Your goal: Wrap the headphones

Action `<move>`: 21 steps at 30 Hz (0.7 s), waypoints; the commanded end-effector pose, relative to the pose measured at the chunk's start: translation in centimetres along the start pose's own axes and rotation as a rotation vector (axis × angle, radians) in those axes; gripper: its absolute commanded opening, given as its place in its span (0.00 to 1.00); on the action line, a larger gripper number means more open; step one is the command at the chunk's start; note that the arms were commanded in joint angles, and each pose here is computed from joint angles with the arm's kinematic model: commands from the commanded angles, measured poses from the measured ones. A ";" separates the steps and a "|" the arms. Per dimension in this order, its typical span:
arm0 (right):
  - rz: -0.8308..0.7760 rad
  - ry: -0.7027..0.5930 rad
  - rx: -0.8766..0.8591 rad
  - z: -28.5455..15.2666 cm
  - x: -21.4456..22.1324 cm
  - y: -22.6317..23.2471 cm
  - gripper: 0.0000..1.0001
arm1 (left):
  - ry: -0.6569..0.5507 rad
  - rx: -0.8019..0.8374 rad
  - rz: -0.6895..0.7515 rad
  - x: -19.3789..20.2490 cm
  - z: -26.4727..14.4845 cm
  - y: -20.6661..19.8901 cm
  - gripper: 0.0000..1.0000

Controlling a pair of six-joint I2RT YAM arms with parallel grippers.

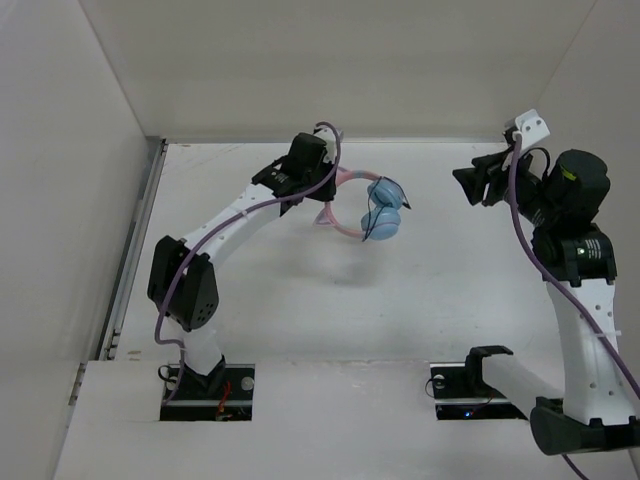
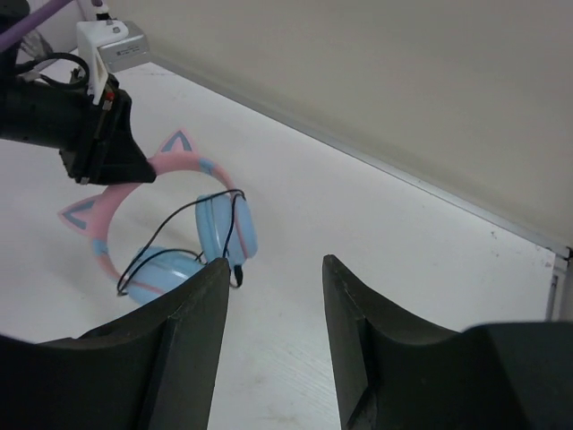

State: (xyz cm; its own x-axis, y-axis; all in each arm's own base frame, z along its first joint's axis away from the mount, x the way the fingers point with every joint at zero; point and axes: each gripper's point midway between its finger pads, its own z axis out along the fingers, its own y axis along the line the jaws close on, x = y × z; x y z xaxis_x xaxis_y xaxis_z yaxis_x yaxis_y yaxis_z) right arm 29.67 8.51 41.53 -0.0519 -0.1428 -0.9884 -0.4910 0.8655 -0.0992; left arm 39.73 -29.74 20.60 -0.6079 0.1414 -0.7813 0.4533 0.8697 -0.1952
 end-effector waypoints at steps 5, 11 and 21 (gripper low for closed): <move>0.067 -0.088 0.032 -1.4 -1.0 -0.2 0.53 | -0.062 -0.048 -0.091 -1.6 3.7 4.6 0.02; 0.092 -0.058 0.066 -2.4 0.3 -0.8 0.53 | -0.004 -0.074 -0.147 0.0 6.4 7.6 0.02; 0.159 -0.028 0.098 -3.1 1.6 -1.8 0.53 | 0.019 -0.100 -0.218 0.5 9.1 12.1 0.02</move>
State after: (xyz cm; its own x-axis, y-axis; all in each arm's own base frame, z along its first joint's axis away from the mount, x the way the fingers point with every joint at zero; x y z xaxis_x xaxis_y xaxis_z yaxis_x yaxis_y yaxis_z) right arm 28.15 5.15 40.20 -0.0976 -0.0224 -0.9950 -0.3842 0.9231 0.0169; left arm 47.60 -21.86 6.95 -0.7878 0.0431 -0.6144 0.2111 0.9560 -0.2037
